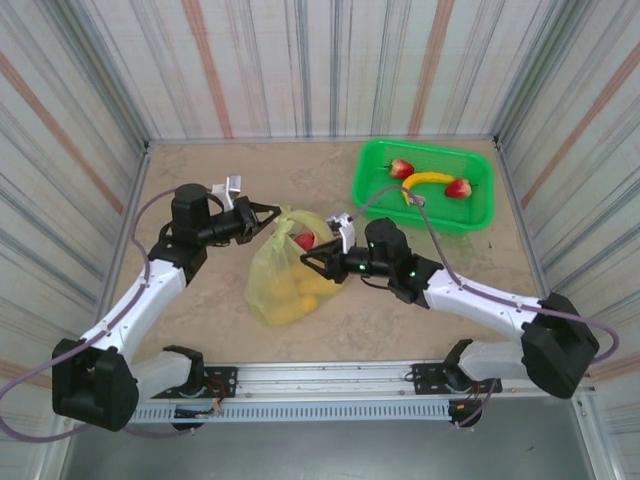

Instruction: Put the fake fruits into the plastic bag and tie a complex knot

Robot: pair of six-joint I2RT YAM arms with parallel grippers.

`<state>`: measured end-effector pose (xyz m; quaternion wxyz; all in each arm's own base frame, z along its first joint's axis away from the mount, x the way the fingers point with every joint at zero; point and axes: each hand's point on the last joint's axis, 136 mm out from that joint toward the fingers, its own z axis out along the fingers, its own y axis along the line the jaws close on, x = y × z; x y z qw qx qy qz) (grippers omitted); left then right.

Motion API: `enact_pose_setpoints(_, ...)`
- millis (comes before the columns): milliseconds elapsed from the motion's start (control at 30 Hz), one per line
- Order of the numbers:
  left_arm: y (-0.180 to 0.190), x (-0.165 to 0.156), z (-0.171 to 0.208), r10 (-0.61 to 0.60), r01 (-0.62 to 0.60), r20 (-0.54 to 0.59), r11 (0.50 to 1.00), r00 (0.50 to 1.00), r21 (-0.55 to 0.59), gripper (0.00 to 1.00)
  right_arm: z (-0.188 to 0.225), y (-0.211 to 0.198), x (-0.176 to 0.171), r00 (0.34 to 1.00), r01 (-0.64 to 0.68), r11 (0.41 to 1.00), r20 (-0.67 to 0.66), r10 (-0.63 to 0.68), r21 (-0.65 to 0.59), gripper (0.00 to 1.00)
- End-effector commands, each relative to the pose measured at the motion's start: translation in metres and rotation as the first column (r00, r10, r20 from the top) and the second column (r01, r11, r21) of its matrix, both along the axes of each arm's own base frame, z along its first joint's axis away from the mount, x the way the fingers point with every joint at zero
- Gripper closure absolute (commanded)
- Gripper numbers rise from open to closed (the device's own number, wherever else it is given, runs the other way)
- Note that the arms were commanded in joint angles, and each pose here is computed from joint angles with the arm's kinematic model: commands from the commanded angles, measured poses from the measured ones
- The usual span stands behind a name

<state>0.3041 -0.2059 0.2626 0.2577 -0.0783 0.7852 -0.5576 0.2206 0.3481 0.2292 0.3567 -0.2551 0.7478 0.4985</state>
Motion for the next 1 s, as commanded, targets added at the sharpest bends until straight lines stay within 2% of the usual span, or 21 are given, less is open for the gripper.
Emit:
enact_pose_setpoints(0,0.001,0.002,-0.01,0.017,-0.017,0.0,1.0,1.0,0.016,1.0,0.034,0.023,0.003,0.995,-0.057,0.988,-0.078,0.069,0.147,0.62)
enact_pose_setpoints(200,0.001,0.001,-0.012,0.024,-0.024,-0.005,1.0,1.0,0.016,1.0,0.043,0.036,0.004,0.981,-0.09,0.967,-0.144,0.126,0.237,0.58)
enact_pose_setpoints(833,-0.003,-0.004,-0.016,0.042,-0.042,0.001,0.998,0.999,0.044,1.0,0.046,0.065,0.024,0.956,-0.07,0.938,-0.247,0.16,0.338,0.54)
enact_pose_setpoints(900,-0.005,-0.007,-0.015,0.045,-0.046,0.01,0.997,0.999,0.054,1.0,0.045,0.068,0.027,0.956,-0.063,0.94,-0.25,0.153,0.335,0.55)
enact_pose_setpoints(967,-0.007,-0.009,-0.013,0.046,-0.047,0.022,0.997,0.999,0.063,1.0,0.043,0.07,0.029,0.955,-0.058,0.942,-0.255,0.149,0.332,0.6)
